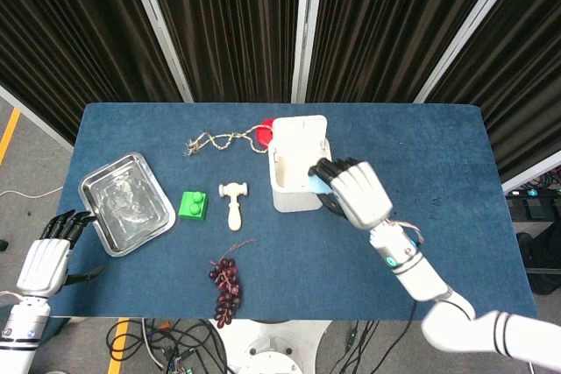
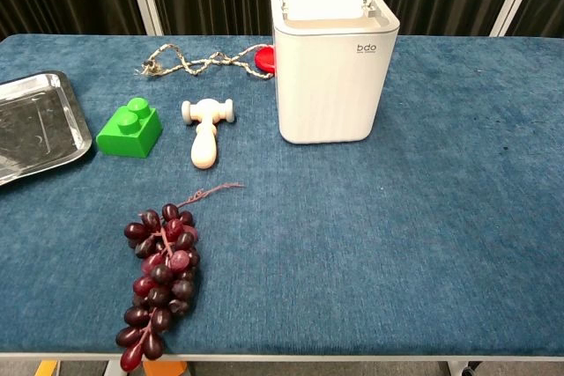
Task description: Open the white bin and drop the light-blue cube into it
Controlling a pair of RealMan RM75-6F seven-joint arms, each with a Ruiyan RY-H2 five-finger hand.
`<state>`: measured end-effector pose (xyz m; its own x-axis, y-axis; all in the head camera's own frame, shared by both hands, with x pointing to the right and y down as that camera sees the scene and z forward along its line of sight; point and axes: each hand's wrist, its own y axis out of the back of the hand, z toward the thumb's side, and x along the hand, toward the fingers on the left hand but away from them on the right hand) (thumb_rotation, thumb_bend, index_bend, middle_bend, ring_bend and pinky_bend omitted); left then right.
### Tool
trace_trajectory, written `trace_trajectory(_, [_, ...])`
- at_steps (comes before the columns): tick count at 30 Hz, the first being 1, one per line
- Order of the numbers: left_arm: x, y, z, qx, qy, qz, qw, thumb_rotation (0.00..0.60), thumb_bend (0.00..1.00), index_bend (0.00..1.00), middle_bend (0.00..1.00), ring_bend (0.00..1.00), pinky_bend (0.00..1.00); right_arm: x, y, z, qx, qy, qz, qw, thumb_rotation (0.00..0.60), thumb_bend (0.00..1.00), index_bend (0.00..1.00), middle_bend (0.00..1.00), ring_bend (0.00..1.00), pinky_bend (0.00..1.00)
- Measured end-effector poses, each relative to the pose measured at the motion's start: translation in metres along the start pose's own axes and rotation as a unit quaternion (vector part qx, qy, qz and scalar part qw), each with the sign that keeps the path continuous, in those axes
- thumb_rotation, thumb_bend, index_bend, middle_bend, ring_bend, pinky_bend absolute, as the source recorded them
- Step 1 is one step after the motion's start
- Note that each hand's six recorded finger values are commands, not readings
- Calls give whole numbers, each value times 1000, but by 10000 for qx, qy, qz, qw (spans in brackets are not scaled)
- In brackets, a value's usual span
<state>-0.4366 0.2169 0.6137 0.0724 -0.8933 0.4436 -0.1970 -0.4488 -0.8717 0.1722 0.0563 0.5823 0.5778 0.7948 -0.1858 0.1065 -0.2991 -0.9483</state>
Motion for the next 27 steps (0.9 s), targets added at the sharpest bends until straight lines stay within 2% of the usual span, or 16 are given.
trace_trajectory(1, [0, 0, -1, -5, 11, 1, 10000, 600, 50, 195, 137, 72, 117, -13, -7, -1, 39, -66, 40, 10000, 600, 187, 425, 372, 237, 341])
trace_trajectory(2, [0, 0, -1, -10, 18, 5, 10000, 600, 50, 195, 137, 72, 117, -21, -12, -2, 71, -125, 89, 9999, 600, 159, 329, 295, 161, 233])
trace_trajectory(3, [0, 0, -2, -15, 24, 11, 10000, 600, 50, 195, 137, 72, 117, -30, -18, -4, 112, -183, 160, 9996, 600, 104, 180, 169, 65, 95])
trace_trajectory(4, [-1, 1, -3, -19, 34, 22, 10000, 600, 50, 195, 137, 72, 117, -38, -24, -5, 182, -254, 268, 9992, 600, 44, 51, 55, 3, 4])
trace_trajectory(5, [-1, 2, -4, -23, 42, 30, 10000, 600, 50, 195, 137, 72, 117, -44, -27, -5, 225, -288, 332, 9988, 600, 14, 5, 7, 0, 0])
trace_trajectory(10, [-2, 6, -7, -37, 40, 71, 10000, 600, 50, 194, 137, 72, 117, -53, -24, 5, 213, -304, 283, 9989, 600, 0, 0, 0, 0, 0])
trace_trajectory(15, [-2, 5, -4, -33, -8, 86, 10000, 600, 50, 194, 137, 72, 117, -36, -4, 5, 25, -284, 60, 9996, 600, 0, 0, 0, 0, 0])
trace_trajectory(19, [1, 5, 0, -30, -48, 84, 9999, 600, 50, 195, 137, 72, 117, 9, 15, -15, -51, -436, -133, 9989, 600, 0, 0, 0, 0, 0])
trace_trajectory(21, [2, 5, 2, -28, -68, 77, 9999, 600, 50, 195, 137, 72, 117, 38, 16, -28, -54, -577, -86, 9983, 600, 0, 0, 0, 0, 0])
trace_trajectory(24, [4, 6, 6, -11, -112, 60, 9999, 600, 50, 195, 137, 72, 117, 95, 9, -53, -17, -926, 200, 9955, 600, 0, 0, 0, 0, 0])
trace_trajectory(27, [5, 7, 8, 12, -148, 63, 9999, 600, 50, 194, 137, 72, 117, 158, -3, -76, 48, -1425, 596, 9880, 600, 9, 0, 0, 0, 0])
